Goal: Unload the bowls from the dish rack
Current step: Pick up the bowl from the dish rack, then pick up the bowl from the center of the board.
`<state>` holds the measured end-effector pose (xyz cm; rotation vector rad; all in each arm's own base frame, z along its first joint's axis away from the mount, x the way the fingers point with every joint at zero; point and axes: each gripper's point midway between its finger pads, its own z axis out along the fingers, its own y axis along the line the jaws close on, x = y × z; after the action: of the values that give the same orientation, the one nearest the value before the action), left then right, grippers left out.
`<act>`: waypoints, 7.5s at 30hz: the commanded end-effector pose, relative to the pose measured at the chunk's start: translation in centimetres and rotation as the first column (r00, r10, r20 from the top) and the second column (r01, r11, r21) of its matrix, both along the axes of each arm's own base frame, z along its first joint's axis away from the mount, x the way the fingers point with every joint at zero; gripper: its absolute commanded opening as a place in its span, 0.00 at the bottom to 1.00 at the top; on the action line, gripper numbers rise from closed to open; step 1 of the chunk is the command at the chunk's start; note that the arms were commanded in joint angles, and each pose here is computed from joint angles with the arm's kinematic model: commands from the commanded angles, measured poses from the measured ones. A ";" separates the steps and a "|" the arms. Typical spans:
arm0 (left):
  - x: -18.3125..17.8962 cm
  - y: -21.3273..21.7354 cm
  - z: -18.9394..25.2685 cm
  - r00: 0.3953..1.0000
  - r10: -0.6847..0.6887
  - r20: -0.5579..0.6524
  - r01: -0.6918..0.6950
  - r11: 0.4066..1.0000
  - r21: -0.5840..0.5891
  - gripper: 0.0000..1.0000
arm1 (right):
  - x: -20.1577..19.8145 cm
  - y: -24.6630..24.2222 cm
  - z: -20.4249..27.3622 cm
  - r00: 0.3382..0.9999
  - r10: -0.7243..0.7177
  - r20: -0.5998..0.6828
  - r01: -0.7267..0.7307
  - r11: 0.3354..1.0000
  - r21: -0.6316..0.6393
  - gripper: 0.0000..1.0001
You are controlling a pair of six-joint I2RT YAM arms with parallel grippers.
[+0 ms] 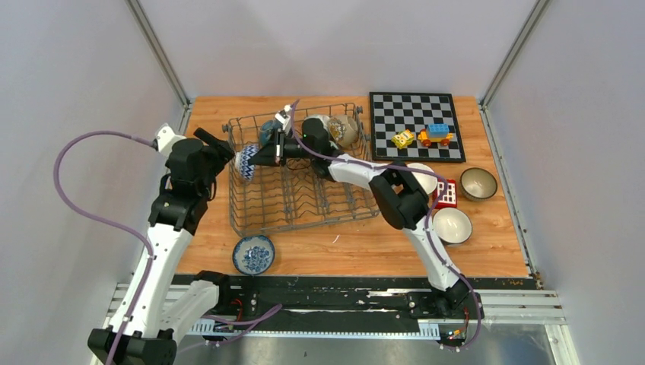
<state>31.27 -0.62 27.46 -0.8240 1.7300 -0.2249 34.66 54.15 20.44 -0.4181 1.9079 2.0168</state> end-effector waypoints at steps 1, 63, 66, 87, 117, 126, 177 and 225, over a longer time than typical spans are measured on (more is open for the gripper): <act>-1.4 0.9 3.9 0.997 0.045 0.056 -0.045 0.999 -0.009 0.78 | -2.6 -2.9 8.3 0.974 0.002 0.228 -0.018 0.998 0.066 0.00; -15.1 -25.5 4.8 0.273 -0.854 -0.443 0.917 0.092 0.388 0.97 | -30.3 -30.6 1.5 -0.422 0.881 0.213 0.613 0.451 -0.649 0.00; -16.2 -25.8 2.5 0.247 -0.820 -0.516 0.931 0.052 0.362 0.93 | -30.6 -30.4 1.7 -0.432 0.879 0.202 0.610 0.449 -0.653 0.00; -20.6 -28.7 -4.4 0.035 -0.725 -0.688 0.965 -0.154 0.211 0.60 | -30.9 -29.9 0.6 -0.439 0.880 0.179 0.592 0.433 -0.680 0.00; -17.8 -27.6 -4.8 0.179 -0.757 -0.629 0.970 0.029 0.242 0.00 | -32.5 -27.2 2.2 -0.355 0.833 0.425 0.514 0.554 -0.655 0.89; -8.5 -17.3 -0.6 0.591 -0.708 -0.387 0.806 0.543 0.237 0.00 | -29.8 -27.2 2.4 0.040 0.695 0.718 0.521 0.598 -0.609 0.94; -15.5 -1.3 4.6 0.948 -0.313 0.049 0.306 0.945 0.116 0.00 | -25.7 -11.6 -5.8 0.987 -0.086 0.132 0.153 0.725 -0.672 0.72; -15.6 -2.4 1.0 0.939 -0.342 0.039 0.339 0.938 0.065 0.00 | -22.5 -5.6 -15.3 0.943 -0.310 0.123 0.278 0.528 -0.803 0.33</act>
<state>15.44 -2.71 27.36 -0.4257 1.8677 -0.3615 12.55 48.64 5.84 -0.1825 2.6173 0.8640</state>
